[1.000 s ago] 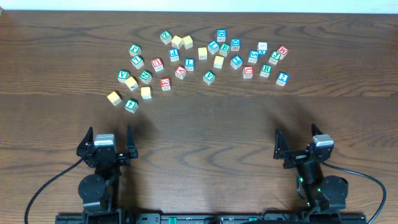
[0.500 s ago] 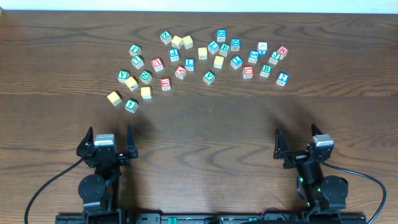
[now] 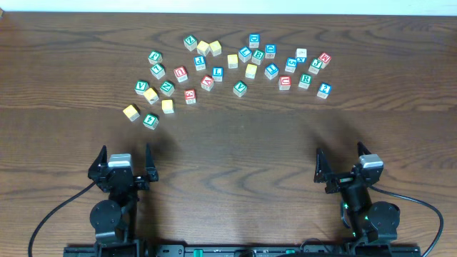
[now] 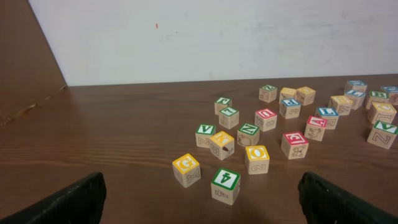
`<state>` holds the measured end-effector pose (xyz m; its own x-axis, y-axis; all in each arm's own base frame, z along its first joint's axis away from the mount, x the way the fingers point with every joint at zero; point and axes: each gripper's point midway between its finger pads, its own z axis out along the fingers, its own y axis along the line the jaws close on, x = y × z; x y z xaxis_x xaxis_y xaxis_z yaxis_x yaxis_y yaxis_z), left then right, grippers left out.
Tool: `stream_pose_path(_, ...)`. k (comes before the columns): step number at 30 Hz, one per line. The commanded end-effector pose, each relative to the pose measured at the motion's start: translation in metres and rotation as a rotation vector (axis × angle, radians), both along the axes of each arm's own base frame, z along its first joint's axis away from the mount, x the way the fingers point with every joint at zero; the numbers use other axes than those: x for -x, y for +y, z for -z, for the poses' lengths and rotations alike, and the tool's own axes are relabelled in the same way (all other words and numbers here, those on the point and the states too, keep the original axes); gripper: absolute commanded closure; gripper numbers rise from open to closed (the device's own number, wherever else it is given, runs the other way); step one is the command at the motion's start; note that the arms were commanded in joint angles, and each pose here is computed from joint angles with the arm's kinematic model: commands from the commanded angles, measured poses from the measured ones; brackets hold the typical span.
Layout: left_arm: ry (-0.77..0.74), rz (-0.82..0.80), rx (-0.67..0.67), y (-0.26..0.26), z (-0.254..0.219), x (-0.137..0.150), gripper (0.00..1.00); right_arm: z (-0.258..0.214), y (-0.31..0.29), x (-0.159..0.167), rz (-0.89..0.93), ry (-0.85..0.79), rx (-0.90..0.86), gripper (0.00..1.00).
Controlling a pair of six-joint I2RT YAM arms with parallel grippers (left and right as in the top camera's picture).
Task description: Spell out CORL
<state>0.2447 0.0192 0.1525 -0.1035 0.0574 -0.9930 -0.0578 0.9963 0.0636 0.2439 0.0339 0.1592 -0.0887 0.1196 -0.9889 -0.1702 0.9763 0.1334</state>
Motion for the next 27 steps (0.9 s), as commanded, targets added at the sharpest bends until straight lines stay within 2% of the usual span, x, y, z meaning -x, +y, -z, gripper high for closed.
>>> stream_pose_path(1,0.047,0.010,-0.006,-0.001,0.014,0.001,0.03,0.000,0.000,0.000,-0.002,-0.004,0.006,0.01)
stream_pose_path(11,0.047,0.014,-0.005,-0.002,0.014,0.001,0.03,0.000,0.000,0.000,-0.002,-0.004,0.006,0.01)
stream_pose_path(14,0.029,0.081,0.005,-0.013,0.010,0.000,0.03,0.000,0.000,0.000,-0.002,-0.004,0.006,0.01)
stream_pose_path(19,0.022,0.084,0.073,-0.015,0.004,0.000,0.03,0.000,0.000,0.000,-0.002,-0.004,0.006,0.01)
stream_pose_path(27,0.100,0.081,0.088,-0.014,-0.016,-0.008,0.03,0.000,0.000,0.000,-0.002,-0.004,0.006,0.01)
